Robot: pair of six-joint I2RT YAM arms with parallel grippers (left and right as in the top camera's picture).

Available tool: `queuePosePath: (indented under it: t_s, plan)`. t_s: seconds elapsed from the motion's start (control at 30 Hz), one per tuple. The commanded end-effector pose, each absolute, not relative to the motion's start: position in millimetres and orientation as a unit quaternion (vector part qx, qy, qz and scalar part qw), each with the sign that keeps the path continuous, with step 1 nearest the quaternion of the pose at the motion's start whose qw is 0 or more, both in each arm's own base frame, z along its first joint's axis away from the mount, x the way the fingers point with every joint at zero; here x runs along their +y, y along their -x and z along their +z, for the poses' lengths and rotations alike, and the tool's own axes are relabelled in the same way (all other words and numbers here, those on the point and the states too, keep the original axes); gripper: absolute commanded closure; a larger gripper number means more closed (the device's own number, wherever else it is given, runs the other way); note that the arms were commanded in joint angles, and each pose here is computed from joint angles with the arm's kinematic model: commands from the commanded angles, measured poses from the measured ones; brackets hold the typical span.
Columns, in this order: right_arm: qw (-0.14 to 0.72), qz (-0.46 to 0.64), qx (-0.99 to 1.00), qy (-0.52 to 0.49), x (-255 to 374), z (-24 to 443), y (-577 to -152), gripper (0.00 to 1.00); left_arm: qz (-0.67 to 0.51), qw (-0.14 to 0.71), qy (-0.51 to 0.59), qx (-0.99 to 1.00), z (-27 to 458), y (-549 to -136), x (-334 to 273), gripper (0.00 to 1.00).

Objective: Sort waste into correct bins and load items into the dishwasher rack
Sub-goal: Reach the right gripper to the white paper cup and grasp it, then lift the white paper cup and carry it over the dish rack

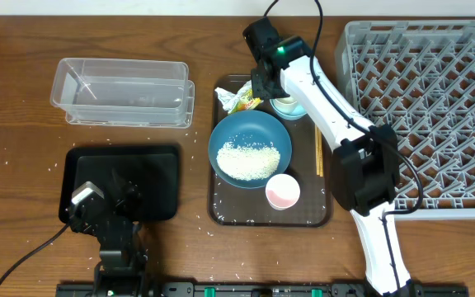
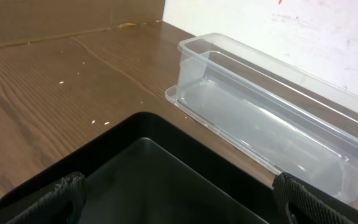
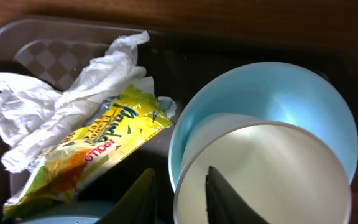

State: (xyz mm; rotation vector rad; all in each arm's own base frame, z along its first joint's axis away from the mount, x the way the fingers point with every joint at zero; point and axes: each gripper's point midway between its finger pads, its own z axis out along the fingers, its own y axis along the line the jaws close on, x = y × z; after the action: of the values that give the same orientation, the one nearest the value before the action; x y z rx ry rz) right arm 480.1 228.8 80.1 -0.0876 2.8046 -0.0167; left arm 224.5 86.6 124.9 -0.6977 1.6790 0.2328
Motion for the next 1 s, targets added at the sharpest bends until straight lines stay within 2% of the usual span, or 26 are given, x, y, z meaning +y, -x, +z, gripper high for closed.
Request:
queuePosePath:
  t_s: [0.0,0.1,0.67,0.8,0.97]
  plan:
    - [0.181,-0.008,0.983,0.028,229,90,-485,0.80,0.116,0.591,0.304,0.738,110,-220,90,0.02]
    - [0.181,-0.008,0.983,0.029,229,90,-485,0.85,0.116,0.591,0.304,0.739,110,-220,90,0.02]
    - [0.160,-0.018,0.986,0.031,225,86,-475,0.89,0.116,0.591,0.304,0.739,110,-220,90,0.02]
    - [0.157,-0.018,0.987,0.032,225,85,-474,0.99,0.116,0.591,0.304,0.739,110,-220,90,0.02]
    - [0.160,-0.012,0.987,0.033,228,90,-474,0.99,0.116,0.591,0.304,0.739,110,-220,90,0.02]
